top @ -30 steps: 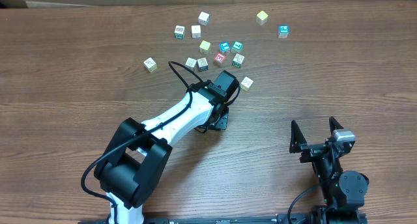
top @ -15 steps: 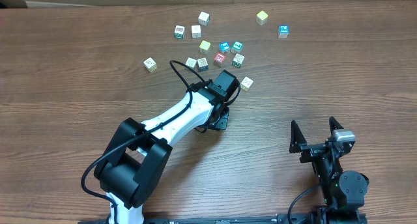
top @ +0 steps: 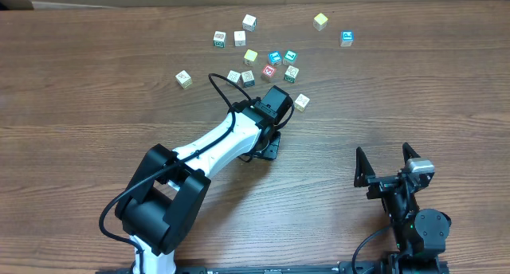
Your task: Form a circle
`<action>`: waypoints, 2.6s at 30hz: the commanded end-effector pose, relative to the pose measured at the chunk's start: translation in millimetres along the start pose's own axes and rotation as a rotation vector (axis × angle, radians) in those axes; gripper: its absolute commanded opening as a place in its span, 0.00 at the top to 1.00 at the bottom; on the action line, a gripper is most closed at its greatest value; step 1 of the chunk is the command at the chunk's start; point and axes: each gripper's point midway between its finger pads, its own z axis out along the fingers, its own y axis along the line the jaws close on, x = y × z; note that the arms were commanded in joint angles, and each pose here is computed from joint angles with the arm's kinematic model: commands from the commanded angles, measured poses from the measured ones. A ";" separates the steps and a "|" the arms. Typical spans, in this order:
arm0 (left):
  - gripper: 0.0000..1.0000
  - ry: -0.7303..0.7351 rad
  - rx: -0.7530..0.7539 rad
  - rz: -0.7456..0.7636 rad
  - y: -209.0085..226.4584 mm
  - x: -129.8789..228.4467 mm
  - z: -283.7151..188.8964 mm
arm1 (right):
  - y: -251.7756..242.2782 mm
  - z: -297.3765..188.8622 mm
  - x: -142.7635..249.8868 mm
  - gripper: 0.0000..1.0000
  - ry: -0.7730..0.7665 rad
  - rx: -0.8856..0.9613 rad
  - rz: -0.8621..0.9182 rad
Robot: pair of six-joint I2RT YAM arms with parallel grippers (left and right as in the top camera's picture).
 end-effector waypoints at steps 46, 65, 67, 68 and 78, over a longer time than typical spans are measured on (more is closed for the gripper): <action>0.28 -0.270 0.061 -0.008 -14.7 -103.1 -88.1 | 1.0 0.7 4.4 0.00 0.009 -0.006 0.007; 0.28 -0.456 0.223 0.104 -81.3 -168.8 -36.6 | 0.9 0.7 4.5 0.00 0.009 -0.006 0.007; 0.26 -0.449 0.216 0.148 -86.1 -167.4 -22.2 | 0.9 0.7 4.5 0.00 0.009 -0.006 0.007; 0.26 -0.450 0.211 0.163 -87.4 -167.4 -17.4 | 0.9 0.7 4.5 0.00 0.009 -0.006 0.007; 0.27 -0.411 0.194 0.224 -96.8 -158.5 24.3 | 0.9 0.7 4.5 0.00 0.009 -0.005 0.007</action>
